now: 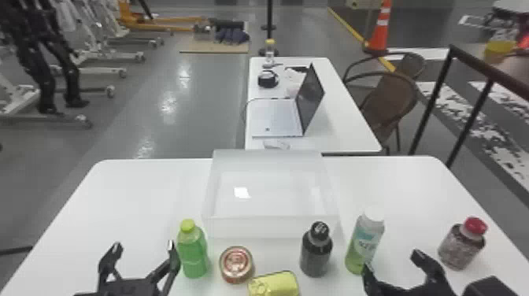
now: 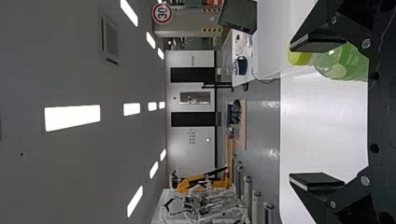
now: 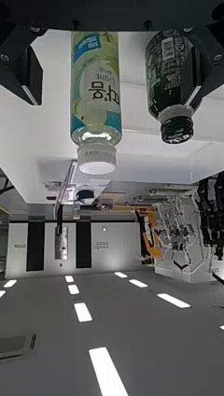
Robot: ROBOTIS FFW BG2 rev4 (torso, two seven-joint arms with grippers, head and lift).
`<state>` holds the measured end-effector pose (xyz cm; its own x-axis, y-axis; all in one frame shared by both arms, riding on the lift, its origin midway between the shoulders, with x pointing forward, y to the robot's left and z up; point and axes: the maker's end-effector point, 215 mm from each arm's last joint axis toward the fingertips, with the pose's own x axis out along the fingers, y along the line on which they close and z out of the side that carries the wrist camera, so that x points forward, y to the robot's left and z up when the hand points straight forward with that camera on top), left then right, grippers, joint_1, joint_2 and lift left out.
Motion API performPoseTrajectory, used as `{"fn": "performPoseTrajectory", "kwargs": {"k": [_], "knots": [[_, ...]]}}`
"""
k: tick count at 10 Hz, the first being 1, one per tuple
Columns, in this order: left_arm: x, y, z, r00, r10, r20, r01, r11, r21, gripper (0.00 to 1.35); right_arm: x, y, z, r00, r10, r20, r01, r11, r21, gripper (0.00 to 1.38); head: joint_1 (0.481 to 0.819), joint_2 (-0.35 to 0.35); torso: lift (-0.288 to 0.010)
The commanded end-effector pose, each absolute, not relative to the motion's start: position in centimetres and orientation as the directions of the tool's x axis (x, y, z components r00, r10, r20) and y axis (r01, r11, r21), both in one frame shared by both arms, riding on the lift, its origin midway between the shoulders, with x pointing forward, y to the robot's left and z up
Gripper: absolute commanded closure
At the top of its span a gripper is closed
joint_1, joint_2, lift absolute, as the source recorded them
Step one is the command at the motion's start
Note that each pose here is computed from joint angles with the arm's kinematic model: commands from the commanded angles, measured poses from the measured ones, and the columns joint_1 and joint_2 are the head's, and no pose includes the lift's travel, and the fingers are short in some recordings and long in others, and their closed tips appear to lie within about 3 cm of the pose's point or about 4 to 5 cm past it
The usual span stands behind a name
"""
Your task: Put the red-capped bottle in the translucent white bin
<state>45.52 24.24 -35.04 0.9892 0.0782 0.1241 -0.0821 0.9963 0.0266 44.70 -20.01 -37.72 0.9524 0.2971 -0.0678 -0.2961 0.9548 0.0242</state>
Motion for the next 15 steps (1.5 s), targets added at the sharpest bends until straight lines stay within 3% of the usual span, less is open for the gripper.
{"fn": "performPoseTrajectory", "kwargs": {"k": [1,10,15], "knots": [[45.5,24.2,-35.0,0.989,0.078,0.125,-0.082,0.996,0.027,0.3,44.6,-20.0,-37.8,0.952,0.297,-0.069,-0.296,0.955,0.025,0.17,0.549,0.0,-0.1],[45.4,24.4,-35.1,0.987,0.083,0.134,-0.087,0.996,0.023,0.3,44.0,-20.1,-38.5,0.954,0.29,-0.08,-0.288,0.957,0.035,0.17,0.549,0.0,-0.1],[45.4,24.4,-35.6,0.988,0.085,0.129,-0.088,0.996,0.014,0.3,43.1,-23.0,-40.8,0.961,0.262,-0.094,-0.262,0.965,0.012,0.17,0.549,0.0,-0.1]]}}
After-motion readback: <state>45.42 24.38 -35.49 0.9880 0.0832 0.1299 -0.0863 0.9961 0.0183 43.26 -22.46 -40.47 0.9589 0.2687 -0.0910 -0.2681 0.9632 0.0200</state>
